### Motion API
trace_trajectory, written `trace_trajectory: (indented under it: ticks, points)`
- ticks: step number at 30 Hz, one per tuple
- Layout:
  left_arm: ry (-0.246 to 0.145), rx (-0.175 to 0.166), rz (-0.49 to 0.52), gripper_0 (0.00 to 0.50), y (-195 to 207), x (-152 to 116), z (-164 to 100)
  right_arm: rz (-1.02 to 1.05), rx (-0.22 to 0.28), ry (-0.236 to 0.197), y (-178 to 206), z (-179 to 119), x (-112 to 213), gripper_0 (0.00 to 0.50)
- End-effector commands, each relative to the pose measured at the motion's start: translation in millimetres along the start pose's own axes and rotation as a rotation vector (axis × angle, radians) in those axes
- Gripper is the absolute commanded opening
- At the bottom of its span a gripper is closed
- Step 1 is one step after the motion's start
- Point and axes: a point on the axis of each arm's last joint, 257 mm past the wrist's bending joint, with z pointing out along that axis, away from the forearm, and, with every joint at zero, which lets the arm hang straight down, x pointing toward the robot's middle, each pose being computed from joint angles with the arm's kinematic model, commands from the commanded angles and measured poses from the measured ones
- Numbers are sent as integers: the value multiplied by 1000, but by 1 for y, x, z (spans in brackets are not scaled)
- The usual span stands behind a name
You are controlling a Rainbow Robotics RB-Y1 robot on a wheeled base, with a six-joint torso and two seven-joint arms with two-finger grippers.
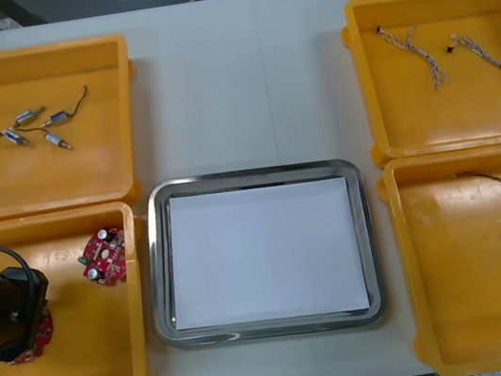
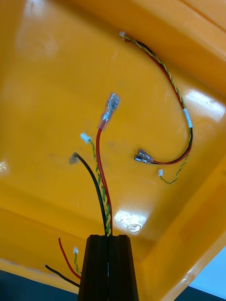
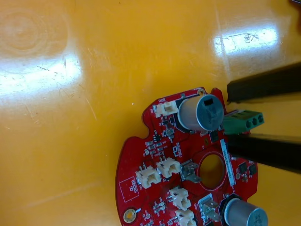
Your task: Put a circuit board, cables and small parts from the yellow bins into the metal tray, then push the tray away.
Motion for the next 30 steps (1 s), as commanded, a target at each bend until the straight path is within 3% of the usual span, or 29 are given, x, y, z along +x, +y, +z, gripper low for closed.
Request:
trace_trajectory:
  ticks: [1, 2, 4, 11, 17, 24, 30]
  points:
    - [-7, 36, -18, 87, -16, 2, -3, -49, 35, -75, 0, -22, -21, 0]
    - [-8, 38, -17, 37, -16, 2, -3, -58, 36, -85, 2, -24, -24, 0]
    - [-9, 35, -13, 0, -16, 1, -2, -77, 38, -99, 7, -27, -27, 0]
    - [-24, 31, 11, 0, -14, -4, -2, -179, 37, -150, 30, -38, -44, 0]
    - [-61, 25, 81, 0, -14, -23, -9, -274, 26, -190, 51, -46, -61, 0]
    - [-90, -13, 205, 0, -13, -44, -40, -357, 5, -194, 69, -47, -70, 0]
    - [-79, -7, 326, 0, -18, -46, -69, -394, -29, -200, 79, -51, -72, 0]
